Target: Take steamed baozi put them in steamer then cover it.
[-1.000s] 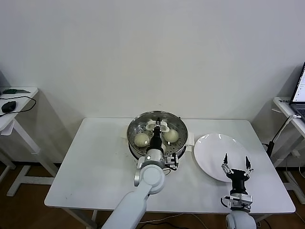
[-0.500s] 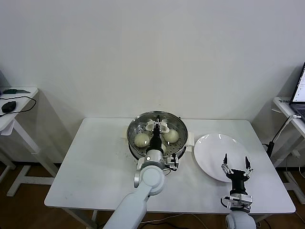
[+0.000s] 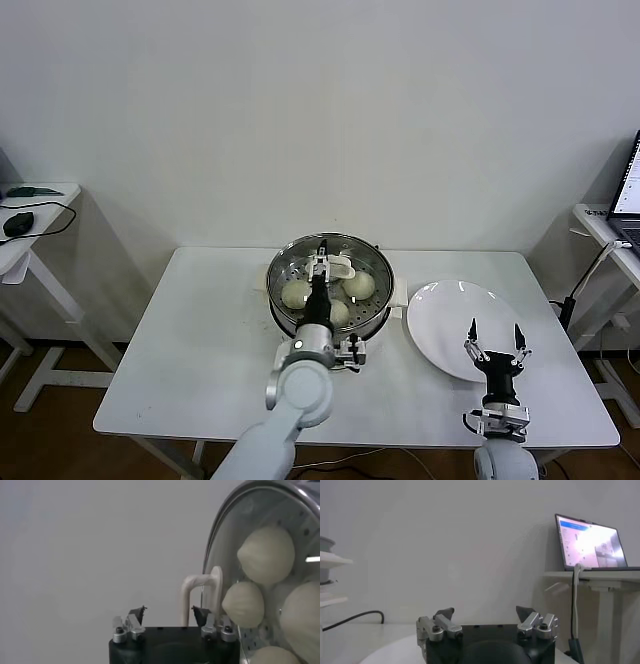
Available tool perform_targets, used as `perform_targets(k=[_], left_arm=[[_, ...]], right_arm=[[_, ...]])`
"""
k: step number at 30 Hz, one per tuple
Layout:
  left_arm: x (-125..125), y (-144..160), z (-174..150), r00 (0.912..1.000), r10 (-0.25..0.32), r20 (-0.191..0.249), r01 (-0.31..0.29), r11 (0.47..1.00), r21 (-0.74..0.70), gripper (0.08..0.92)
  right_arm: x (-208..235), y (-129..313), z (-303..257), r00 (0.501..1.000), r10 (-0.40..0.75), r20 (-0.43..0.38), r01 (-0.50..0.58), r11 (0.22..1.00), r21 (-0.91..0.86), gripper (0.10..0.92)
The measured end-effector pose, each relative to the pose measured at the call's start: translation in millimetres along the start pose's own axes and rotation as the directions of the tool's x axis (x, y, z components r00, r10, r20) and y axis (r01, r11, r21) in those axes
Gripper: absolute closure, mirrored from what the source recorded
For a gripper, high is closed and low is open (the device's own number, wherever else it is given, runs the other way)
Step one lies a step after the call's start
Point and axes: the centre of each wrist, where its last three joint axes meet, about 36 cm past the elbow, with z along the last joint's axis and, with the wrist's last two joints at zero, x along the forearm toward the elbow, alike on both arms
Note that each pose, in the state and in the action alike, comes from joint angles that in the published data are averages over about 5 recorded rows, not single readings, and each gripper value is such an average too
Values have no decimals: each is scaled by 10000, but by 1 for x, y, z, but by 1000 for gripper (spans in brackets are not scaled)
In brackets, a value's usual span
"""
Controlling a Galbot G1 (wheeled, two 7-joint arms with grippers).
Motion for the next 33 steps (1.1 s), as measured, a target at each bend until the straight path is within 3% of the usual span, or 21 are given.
perform_targets(k=[12, 19, 24, 33], left_arm=[[50, 32, 45, 9998, 159, 119, -173, 9915, 1290, 177], [64, 49, 95, 9997, 54, -234, 24, 9475, 3197, 177], [64, 34, 137, 10000, 40, -55, -6, 8601, 5101, 177], [72, -26, 208, 9987, 22, 510, -409, 6330, 7730, 177]], right_arm=[[2, 2, -10, 9992, -352, -192, 354, 9993, 99, 200], [3, 4, -18, 9979, -556, -339, 549, 9982, -229, 200], [5, 4, -24, 9974, -601, -387, 586, 9975, -387, 200], [12, 1, -28, 9972, -565, -498, 537, 9970, -561, 200]])
